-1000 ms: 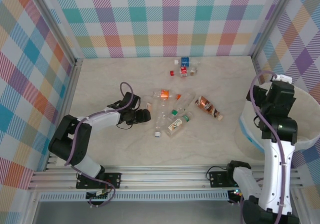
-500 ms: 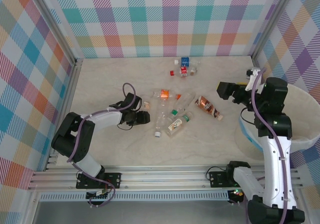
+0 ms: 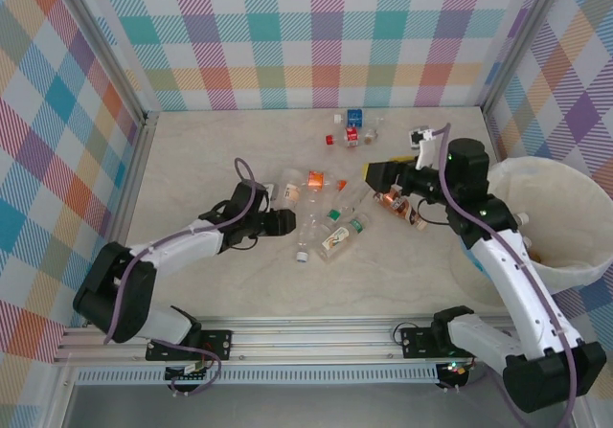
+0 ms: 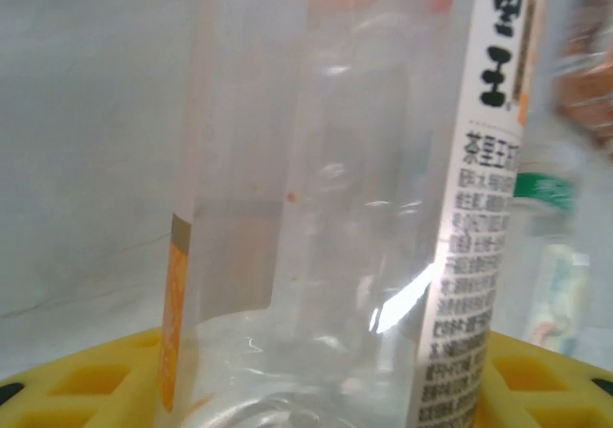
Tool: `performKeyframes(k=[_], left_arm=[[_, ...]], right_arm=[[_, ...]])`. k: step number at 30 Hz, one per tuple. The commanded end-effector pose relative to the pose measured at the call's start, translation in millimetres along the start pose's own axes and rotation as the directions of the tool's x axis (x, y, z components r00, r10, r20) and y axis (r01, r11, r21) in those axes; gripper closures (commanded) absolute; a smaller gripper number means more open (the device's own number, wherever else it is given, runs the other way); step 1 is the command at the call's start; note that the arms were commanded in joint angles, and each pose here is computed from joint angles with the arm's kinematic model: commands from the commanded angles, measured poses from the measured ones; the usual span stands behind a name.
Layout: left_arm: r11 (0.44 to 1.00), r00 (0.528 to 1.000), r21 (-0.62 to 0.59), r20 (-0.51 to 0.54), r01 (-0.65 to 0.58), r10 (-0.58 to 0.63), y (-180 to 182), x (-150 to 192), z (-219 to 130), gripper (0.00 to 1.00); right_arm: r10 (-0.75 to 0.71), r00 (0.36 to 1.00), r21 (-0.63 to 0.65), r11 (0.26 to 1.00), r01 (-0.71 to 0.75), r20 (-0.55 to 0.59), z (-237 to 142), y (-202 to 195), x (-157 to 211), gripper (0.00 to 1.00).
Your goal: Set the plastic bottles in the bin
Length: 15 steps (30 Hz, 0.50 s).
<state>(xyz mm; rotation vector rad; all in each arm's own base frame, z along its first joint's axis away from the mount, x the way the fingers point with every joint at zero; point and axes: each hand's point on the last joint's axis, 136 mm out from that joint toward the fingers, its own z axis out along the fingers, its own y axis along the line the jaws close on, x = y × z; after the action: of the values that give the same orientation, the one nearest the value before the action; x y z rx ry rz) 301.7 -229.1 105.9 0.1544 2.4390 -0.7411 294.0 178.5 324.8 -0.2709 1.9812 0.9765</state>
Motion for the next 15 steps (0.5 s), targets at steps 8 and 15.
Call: performKeyframes(k=[8,15], left_arm=[[0.926,0.955,0.327,0.279,-0.190,0.097,-90.0,-52.7,-53.1,1.00],[0.856,0.950,0.447,0.276,-0.259,0.144,-127.8,-56.5,-59.3,1.00]], right_arm=[[0.093,0.996,-0.051,0.994,-0.092,0.012,55.5,9.7,-7.9,0.00],[0.091,0.994,-0.261,0.960,-0.104,-0.060,87.0,49.7,5.1,0.00]])
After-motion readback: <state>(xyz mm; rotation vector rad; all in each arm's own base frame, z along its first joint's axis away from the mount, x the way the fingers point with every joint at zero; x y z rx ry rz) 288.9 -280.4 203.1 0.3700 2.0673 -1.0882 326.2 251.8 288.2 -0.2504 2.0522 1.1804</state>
